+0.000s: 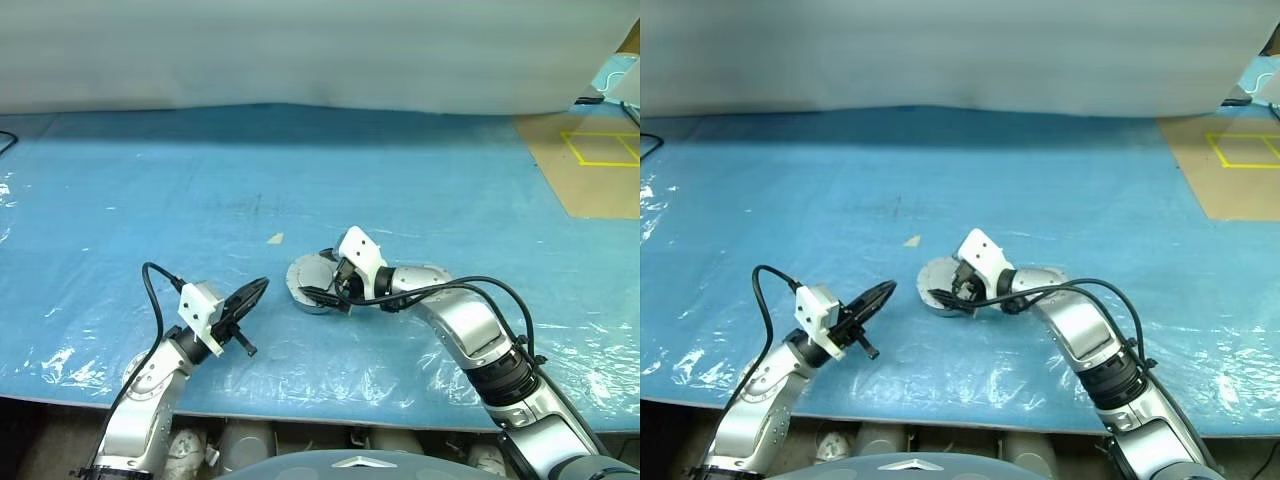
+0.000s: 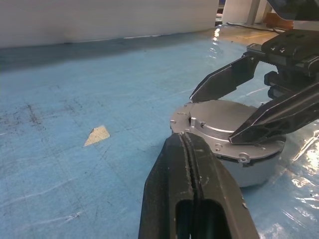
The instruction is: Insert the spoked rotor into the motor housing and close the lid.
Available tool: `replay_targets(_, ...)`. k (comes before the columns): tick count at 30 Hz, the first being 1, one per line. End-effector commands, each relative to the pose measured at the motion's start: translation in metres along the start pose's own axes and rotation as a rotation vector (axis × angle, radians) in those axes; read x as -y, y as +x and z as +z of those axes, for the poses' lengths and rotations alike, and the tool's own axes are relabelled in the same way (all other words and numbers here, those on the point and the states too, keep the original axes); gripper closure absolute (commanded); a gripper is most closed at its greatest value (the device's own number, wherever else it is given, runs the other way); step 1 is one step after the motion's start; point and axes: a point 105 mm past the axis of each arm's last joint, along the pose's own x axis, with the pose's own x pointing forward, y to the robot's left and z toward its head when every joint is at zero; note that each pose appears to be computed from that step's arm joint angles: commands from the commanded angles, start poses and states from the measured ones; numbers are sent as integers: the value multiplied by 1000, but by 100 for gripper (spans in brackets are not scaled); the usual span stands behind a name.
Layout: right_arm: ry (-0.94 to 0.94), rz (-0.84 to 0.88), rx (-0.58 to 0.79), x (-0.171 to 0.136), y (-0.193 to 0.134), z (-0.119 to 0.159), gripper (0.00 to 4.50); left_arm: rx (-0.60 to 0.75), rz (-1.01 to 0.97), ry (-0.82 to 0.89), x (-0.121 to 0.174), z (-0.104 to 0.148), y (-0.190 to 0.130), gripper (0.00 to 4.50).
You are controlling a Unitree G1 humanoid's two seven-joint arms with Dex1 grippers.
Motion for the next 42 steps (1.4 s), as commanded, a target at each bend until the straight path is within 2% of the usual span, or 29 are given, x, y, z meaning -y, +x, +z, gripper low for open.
replay_targets(1, -30, -20, 13, 5, -2, 1, 73, 19, 1, 25, -3, 4, -3, 450)
replay_targets(3, -29, -22, 13, 5, -2, 0, 143, 17, 2, 24, -4, 2, -4, 450)
replay_targets(4, -30, -23, 14, 6, -2, -1, 154, 15, 2, 23, -5, 0, -4, 450)
replay_targets(25, -32, 5, -22, 5, -2, -13, 154, 9, 2, 13, -8, -20, -13, 450)
replay_targets(34, -15, 37, -63, 14, -5, -20, 154, -4, -7, 7, -8, -30, -17, 450)
replay_targets(42, -30, -6, -79, 19, 0, -28, 154, -3, -9, 6, -8, -31, -18, 450)
